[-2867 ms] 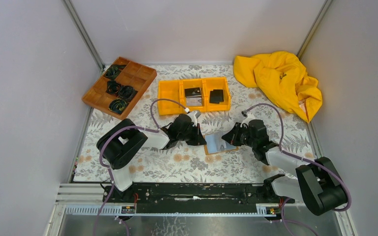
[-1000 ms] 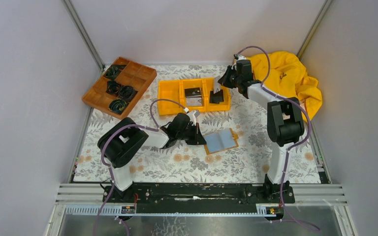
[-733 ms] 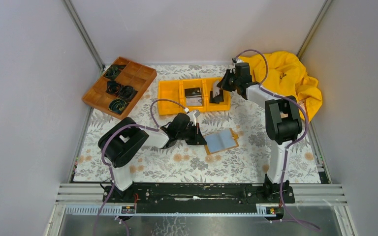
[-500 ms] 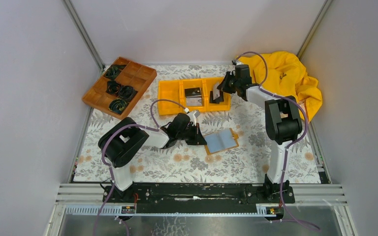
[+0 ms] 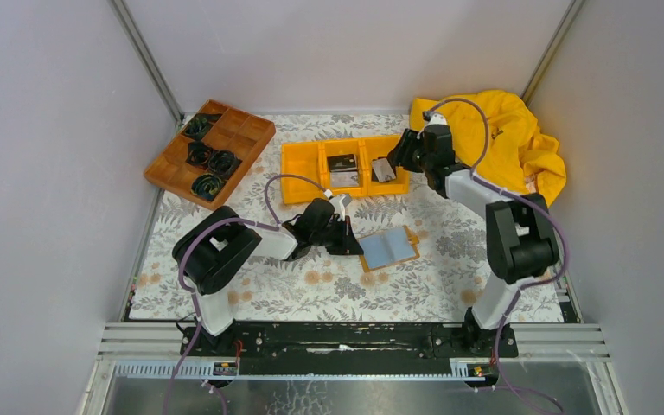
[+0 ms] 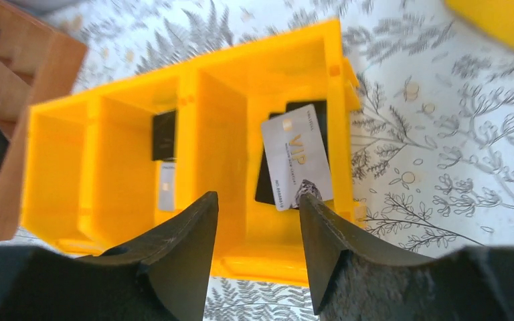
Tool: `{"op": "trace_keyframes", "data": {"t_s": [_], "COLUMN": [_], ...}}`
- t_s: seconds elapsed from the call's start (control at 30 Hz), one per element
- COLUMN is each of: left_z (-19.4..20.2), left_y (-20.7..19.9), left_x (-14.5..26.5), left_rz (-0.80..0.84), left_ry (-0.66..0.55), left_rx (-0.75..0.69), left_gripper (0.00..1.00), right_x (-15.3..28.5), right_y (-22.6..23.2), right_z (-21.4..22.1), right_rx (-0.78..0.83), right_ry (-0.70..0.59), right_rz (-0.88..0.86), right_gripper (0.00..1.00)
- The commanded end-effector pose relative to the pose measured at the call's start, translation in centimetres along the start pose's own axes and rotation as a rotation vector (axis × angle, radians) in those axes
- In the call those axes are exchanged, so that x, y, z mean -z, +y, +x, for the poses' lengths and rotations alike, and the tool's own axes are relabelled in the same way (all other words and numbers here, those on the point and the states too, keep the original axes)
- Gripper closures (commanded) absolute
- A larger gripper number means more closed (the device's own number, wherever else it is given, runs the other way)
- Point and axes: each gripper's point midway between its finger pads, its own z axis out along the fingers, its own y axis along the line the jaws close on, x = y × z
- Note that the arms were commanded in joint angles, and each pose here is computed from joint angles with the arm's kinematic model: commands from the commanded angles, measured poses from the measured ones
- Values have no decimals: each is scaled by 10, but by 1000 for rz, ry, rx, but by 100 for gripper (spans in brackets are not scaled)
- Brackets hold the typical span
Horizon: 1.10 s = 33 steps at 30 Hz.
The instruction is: Take the credit cards out of the card holder
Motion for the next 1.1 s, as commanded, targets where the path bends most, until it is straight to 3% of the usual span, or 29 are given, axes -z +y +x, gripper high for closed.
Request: {"op": "trace_keyframes", "data": {"t_s": [0.0, 0.17, 0.27, 0.3, 0.37, 0.43, 0.6, 0.87, 0.9, 0.97, 1.07], "left_z": [16, 15, 10, 8, 6, 4, 5, 6, 6, 7, 7], "left_y": [25, 25, 23, 22, 19, 17, 16, 20, 21, 22, 22], "left_x": [-2, -2, 1, 2, 4, 6, 6, 4, 4, 5, 5], "left_rz": [-95, -94, -96, -96, -90, -85, -95, -116, -118, -121, -126], "left_ry": [48, 40, 19, 11, -7, -20, -22, -14, -12, -12, -12], "left_rx": [1, -4, -18, -22, -33, -42, -53, -44, -43, -41, -42], "left_gripper": [99, 99, 99, 99, 99, 99, 100, 100, 100, 100, 100], "right_x": [48, 94, 114, 119, 133, 145, 164, 183, 183, 182, 178], "right_y": [47, 60, 43, 31, 6, -13, -27, -48, -51, -52, -50], "right_z": [-71, -65, -29, -11, 18, 49, 116, 169, 173, 179, 187], "right_rx": [83, 130, 104, 85, 48, 14, -54, -67, -66, -65, -73], "right_ry": [-251, -289, -256, -243, -250, -224, -83, 6, 14, 36, 63], "right_rz": [-64, -64, -39, -18, 27, 50, 41, 106, 117, 119, 99], "right_gripper": [45, 48, 52, 59, 94, 100, 100, 97, 93, 72, 60]}}
